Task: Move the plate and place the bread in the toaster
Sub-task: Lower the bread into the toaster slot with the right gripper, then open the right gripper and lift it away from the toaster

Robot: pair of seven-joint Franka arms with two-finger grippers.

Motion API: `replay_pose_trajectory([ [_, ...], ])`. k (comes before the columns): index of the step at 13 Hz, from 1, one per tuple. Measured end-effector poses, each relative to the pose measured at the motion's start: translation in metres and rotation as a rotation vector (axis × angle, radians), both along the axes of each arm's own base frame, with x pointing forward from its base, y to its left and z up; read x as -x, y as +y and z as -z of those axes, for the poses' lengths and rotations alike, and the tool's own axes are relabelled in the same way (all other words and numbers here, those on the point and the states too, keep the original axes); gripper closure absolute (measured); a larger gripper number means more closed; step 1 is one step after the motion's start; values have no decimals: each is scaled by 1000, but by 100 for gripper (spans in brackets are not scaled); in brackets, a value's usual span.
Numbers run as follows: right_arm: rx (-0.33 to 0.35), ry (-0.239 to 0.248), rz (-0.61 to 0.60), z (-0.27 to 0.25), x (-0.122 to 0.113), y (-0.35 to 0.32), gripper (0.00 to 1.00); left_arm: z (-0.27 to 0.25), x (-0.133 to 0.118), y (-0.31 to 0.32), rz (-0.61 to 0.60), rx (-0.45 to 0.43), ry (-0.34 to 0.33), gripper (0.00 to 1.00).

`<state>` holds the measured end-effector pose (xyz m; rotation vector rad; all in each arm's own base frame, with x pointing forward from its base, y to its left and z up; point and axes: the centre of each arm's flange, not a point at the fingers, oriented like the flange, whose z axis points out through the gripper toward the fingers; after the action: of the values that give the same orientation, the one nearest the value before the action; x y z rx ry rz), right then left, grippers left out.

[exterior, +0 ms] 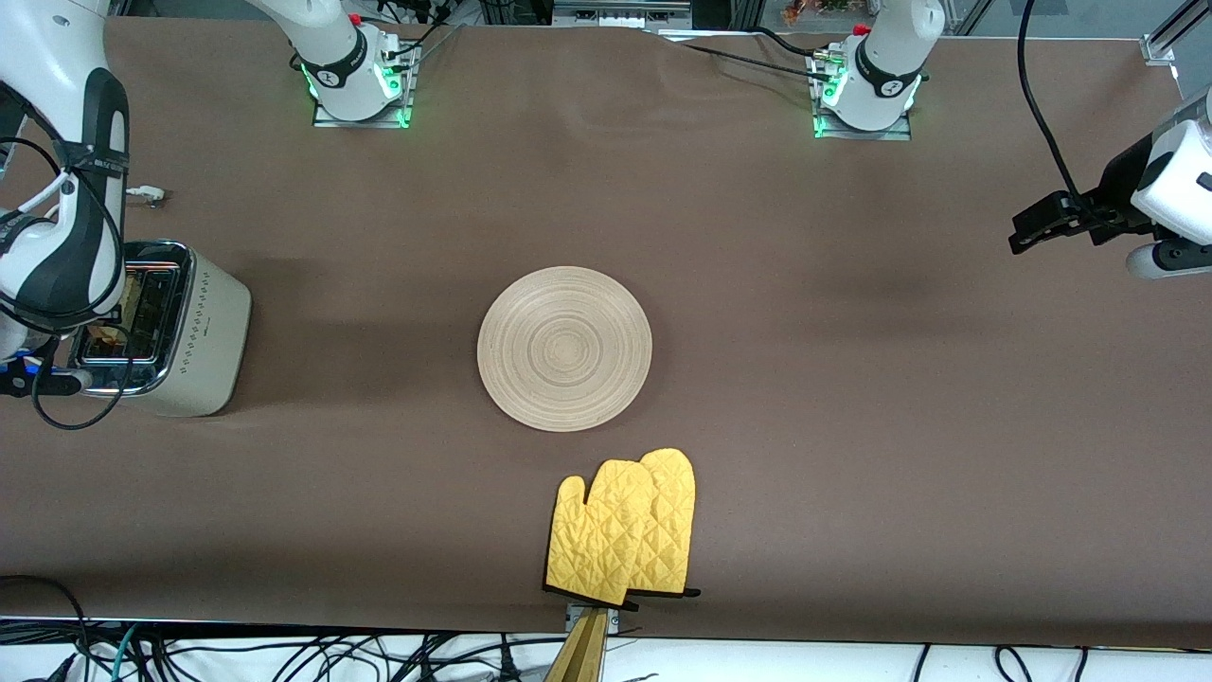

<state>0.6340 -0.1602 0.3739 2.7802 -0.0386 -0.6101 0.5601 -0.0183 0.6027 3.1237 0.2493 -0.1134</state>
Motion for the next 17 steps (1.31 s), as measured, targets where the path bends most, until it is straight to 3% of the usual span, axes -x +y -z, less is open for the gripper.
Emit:
replay_pose_trajectory([
  [2,0,-1,0,0,0,0,92,0,0,0,0,0,0,0],
  [7,-20,-27,11,-6,2,-24,40,1,-1,1,-2,0,2,0],
  [11,-8,-122,-22,-70,-17,-11,0,1,-1,8,-15,0,2,0],
  [14,-84,-182,-27,-124,-18,12,0,-2,-2,20,-36,0,-8,0],
  [17,-258,-224,-21,-147,-16,46,0,-5,-2,27,-48,1,-13,0],
])
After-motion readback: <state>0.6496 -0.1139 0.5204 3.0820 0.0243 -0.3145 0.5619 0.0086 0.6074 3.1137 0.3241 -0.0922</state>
